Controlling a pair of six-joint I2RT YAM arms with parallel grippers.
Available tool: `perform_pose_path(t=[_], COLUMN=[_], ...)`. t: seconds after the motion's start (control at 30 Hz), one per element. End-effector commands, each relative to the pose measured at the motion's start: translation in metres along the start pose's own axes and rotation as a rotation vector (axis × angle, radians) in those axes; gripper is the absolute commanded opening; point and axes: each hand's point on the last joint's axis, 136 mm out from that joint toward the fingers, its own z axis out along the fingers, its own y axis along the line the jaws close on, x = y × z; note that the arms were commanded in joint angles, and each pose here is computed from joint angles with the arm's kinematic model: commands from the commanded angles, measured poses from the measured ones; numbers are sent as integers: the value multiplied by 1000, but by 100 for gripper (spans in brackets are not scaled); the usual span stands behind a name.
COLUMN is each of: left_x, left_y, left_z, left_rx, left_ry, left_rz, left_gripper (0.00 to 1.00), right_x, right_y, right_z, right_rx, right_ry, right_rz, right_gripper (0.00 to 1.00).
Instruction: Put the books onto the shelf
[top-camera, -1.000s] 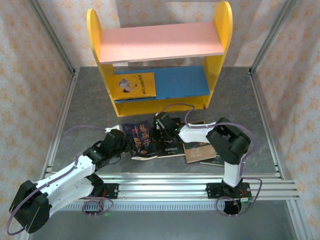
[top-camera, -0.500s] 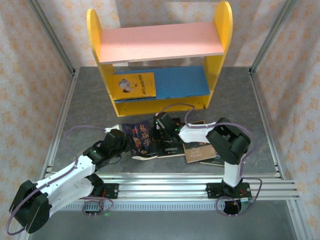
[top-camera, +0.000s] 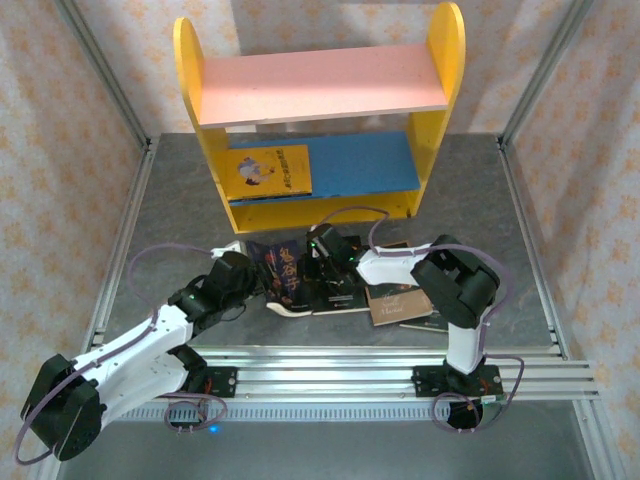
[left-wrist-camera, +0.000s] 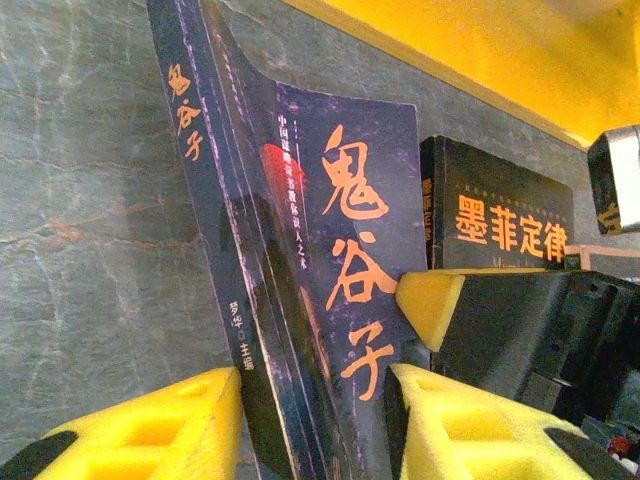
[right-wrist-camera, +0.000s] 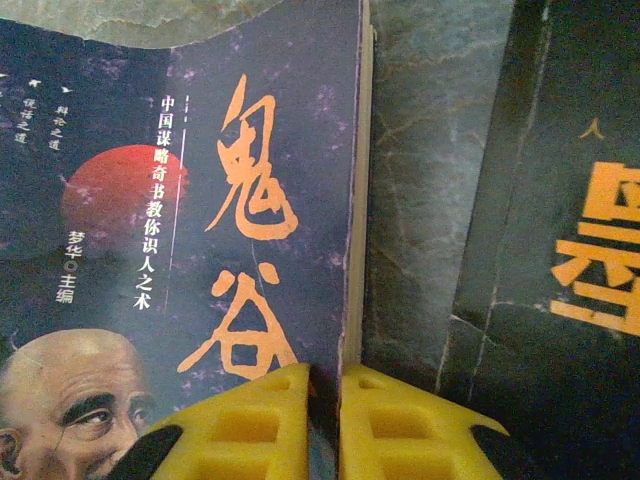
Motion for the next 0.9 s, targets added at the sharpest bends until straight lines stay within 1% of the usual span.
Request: perform_pose_path(t=[0.0, 0.27, 0.47, 0.67, 0.87], left_x=[0, -1, -2, -2, -1], left_y=[-21, -12, -17, -13, -12], left_z=[-2, 2, 2, -1, -2], left_rx=[53, -29, -2, -25, -19], left_ry=[34, 48, 46, 45, 43], left_rz=[14, 28, 25, 33, 32], left_gripper=[40, 35, 33, 28, 28], right_x=[73, 74, 75, 76, 76], right_y=[-4, -6, -7, -8, -7], right_z=[29, 29, 29, 29, 28], right_rx=[-16, -12, -15, -15, -23], right_ry=[221, 221, 223, 220, 218], right_rz=[-18, -19, -19, -16, -13], right_gripper=[13, 13, 14, 17, 19])
